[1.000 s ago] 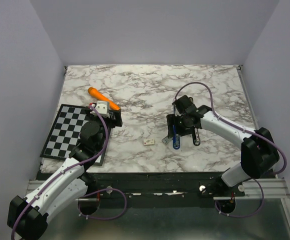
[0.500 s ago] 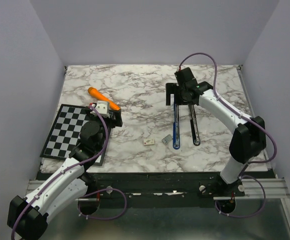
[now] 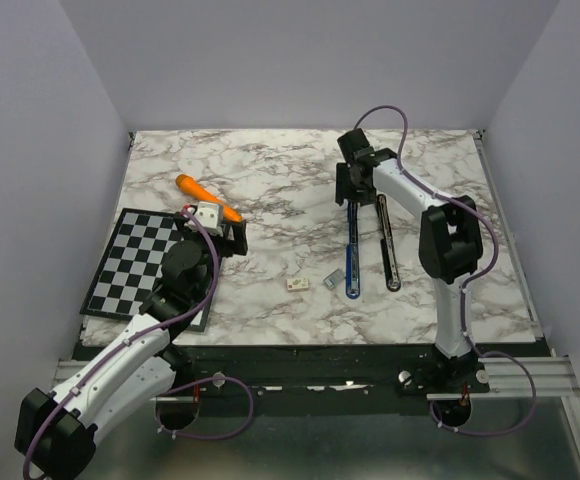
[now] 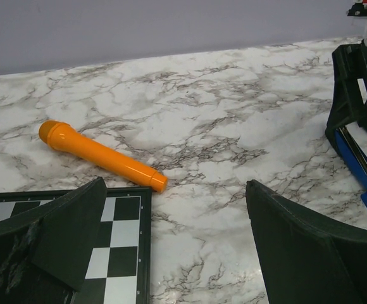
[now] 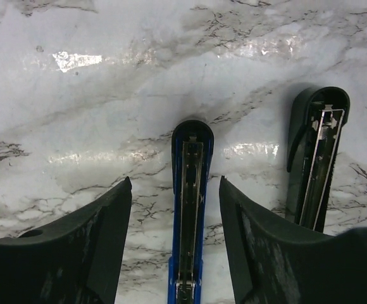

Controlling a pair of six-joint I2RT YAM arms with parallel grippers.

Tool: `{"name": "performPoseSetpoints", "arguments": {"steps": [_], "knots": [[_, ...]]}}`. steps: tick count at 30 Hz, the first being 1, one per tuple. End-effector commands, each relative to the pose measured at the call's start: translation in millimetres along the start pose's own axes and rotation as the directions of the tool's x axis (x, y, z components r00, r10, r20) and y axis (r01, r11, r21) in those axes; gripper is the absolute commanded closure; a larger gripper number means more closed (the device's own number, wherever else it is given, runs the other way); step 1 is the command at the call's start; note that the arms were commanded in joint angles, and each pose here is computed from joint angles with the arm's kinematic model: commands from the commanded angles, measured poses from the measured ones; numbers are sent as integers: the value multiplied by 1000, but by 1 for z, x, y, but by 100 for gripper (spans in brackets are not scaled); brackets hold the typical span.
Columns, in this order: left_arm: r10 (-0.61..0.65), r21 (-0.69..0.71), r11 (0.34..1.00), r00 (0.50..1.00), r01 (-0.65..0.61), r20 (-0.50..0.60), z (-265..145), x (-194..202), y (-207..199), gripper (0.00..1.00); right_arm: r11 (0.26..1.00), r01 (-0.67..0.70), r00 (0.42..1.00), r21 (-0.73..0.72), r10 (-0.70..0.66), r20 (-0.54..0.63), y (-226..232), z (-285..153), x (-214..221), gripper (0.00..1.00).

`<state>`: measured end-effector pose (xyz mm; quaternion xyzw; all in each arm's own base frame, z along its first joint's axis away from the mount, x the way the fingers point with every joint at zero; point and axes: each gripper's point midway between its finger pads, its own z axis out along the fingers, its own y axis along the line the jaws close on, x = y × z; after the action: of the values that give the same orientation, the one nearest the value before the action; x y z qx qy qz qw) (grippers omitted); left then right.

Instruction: Load the staples into the stapler

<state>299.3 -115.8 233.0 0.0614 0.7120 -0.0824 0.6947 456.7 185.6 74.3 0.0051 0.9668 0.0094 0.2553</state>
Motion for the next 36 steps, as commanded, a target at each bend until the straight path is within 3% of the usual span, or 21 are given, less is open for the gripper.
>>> {"name": "performPoseSetpoints", "arguments": {"steps": [1, 11, 17, 21, 27, 36], "knots": [[-22, 48, 999, 1000, 22, 1, 2, -4, -10, 1, 1000, -5, 999, 19, 6, -49, -4, 19, 6, 36], [-18, 176, 984, 999, 25, -41, 5, 5, -35, 1, 1000, 2, 996, 27, 0, -87, -8, 45, 15, 47], [-42, 330, 940, 987, 92, -153, 5, 23, -71, 1, 999, 15, 998, 41, -13, -63, -14, 40, 10, 66], [-83, 431, 880, 957, 201, -279, 3, 34, -105, 1, 999, -14, 999, 53, 12, 34, -21, 13, -6, 77], [-126, 483, 797, 882, 363, -454, 5, 51, -155, 3, 997, -57, 989, 60, 48, 138, -32, -10, -9, 89], [-137, 466, 646, 692, 604, -708, 11, 76, -229, 12, 992, -114, 962, 52, 98, 255, -39, -35, -9, 97]]}}
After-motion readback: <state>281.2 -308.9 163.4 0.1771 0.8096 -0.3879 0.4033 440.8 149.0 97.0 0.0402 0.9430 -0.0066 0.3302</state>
